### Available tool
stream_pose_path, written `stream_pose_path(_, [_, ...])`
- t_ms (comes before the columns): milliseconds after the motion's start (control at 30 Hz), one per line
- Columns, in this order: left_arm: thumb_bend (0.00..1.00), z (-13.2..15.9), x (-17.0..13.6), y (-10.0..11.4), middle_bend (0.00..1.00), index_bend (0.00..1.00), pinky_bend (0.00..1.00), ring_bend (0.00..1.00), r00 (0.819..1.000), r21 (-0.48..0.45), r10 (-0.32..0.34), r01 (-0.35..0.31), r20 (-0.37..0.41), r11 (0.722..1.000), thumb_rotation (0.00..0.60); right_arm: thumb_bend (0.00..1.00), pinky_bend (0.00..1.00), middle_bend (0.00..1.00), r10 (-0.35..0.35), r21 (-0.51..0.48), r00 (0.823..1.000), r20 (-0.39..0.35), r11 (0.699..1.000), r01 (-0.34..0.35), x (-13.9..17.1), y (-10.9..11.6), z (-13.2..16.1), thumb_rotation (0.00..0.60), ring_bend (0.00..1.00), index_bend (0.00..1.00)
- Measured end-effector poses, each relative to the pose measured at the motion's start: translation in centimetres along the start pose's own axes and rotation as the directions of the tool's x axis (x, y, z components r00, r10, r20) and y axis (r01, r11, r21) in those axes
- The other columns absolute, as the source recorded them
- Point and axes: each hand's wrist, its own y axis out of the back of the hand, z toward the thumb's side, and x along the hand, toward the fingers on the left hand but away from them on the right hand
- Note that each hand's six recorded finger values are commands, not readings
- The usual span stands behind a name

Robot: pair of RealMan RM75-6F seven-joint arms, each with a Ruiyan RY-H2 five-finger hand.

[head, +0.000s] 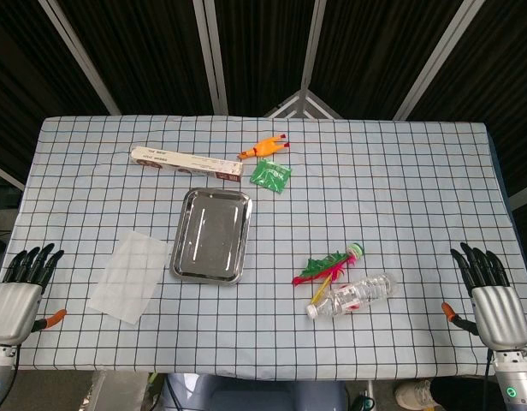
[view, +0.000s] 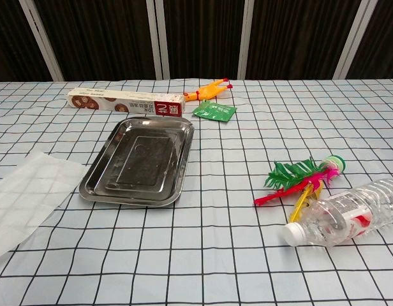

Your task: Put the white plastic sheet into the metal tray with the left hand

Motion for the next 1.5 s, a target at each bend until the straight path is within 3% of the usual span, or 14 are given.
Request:
stream_pose_path(600, [0.00,0.9,-0.5,-0.9,0.00,0.00,0.00,0.00,0.999,0.010,-0.034,0.034,0.033,0.999,0.600,0.29,0.04,0.00,0.004,0.000,1.000,-0.004,1.000,-0.004,-0.1,-0.1,0.2,0.600,0.00,0.00])
stream_pose_path(733, [0.00,1.4,-0.8,-1.5,0.00,0.06,0.00,0.00,0.997,0.026,-0.050,0.049,0.052,0.998,0.600,0.29,0.04,0.00,0.002,-0.001,1.000,-0.002,1.000,-0.002,-0.1,-0.1,0.2,0.600,0.00,0.00])
stream_pose_path(1067, [0.00,4.0,-1.4,-4.4,0.00,0.13,0.00,0.00,0.989,0.112,-0.056,0.041,0.134,0.993,0.600,0.29,0.04,0.00,-0.007,-0.002,1.000,-0.018,1.000,0.007,0.1,0.0,0.5,0.600,0.00,0.00])
stream_pose_path(1333, [0.03,4.9,-1.2,-7.8,0.00,0.17,0.00,0.00,0.989,0.165,-0.049,0.026,0.137,0.986,0.600,0.29,0.04,0.00,-0.020,-0.016,1.000,-0.022,1.000,0.019,0.2,0.2,0.5,0.600,0.00,0.00])
stream_pose_path(1500, [0.14,5.3,-1.2,-9.7,0.00,0.21,0.00,0.00,0.989,0.184,-0.063,0.039,0.132,0.982,0.600,0.29,0.04,0.00,-0.023,-0.026,0.999,-0.023,0.999,0.023,0.1,0.2,0.5,0.600,0.00,0.00])
